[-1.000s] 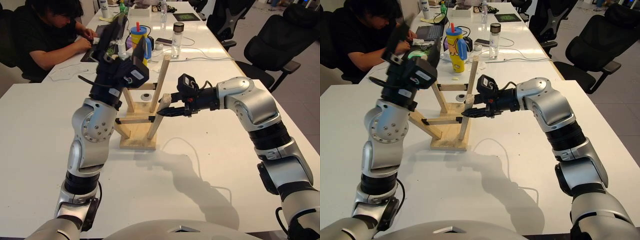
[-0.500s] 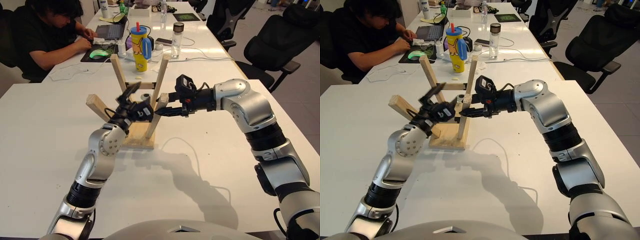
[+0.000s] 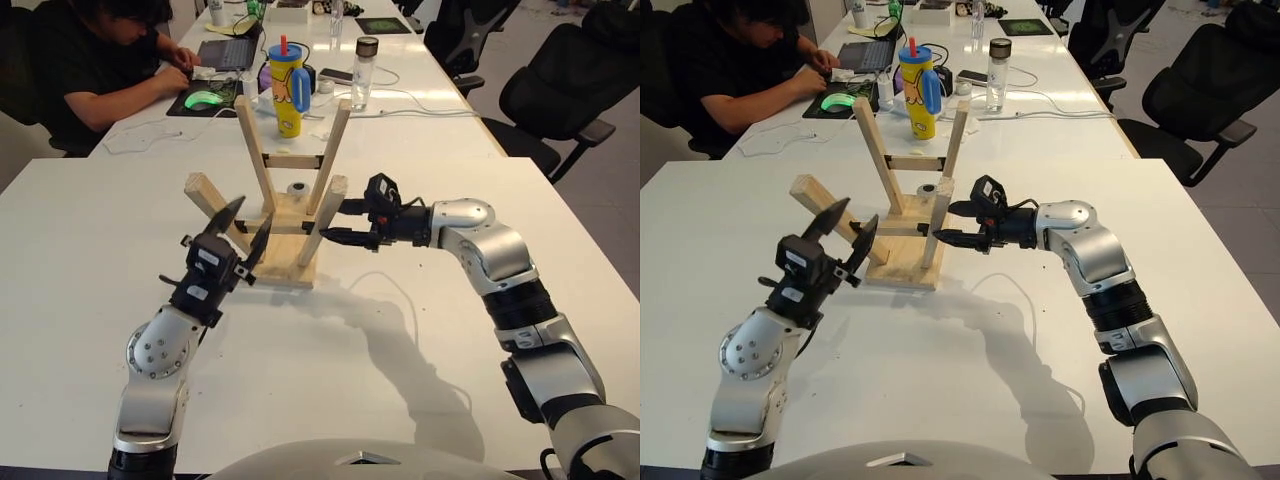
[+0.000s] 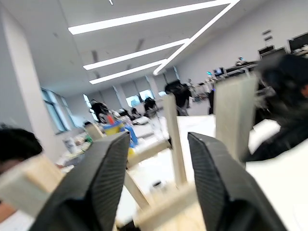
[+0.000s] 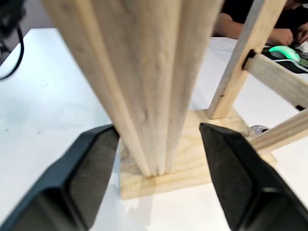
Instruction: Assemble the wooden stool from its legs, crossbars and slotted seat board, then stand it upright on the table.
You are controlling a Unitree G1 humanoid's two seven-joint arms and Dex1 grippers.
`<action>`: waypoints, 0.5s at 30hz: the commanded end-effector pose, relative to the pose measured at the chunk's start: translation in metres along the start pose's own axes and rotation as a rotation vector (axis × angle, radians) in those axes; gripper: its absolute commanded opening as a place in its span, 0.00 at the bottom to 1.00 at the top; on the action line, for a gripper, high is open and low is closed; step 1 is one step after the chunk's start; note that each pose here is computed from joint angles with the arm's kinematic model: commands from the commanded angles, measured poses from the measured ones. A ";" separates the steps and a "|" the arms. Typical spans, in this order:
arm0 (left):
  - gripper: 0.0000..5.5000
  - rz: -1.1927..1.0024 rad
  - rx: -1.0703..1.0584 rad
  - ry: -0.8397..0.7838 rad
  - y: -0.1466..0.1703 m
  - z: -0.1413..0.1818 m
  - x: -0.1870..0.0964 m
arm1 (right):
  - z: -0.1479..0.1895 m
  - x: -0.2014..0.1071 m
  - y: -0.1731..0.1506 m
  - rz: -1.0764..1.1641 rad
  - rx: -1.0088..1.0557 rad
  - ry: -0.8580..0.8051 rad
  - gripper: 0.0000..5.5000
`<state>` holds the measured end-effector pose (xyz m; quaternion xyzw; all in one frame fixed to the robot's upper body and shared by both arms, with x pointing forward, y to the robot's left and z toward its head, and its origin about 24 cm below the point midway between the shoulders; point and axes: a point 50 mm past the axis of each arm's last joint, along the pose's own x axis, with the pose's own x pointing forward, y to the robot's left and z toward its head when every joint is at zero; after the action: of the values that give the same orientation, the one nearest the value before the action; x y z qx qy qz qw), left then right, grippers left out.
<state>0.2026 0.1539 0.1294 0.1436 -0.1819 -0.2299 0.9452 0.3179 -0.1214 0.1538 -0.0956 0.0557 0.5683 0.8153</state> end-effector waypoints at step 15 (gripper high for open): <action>0.11 -0.087 -0.163 0.553 -0.042 -0.099 0.021 | -0.023 -0.047 0.002 -0.211 0.189 -0.134 0.39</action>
<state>0.2444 0.1248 0.0426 0.1063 0.0752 -0.2418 0.9616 0.2918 -0.1635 0.1182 -0.0080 0.0899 0.4979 0.8625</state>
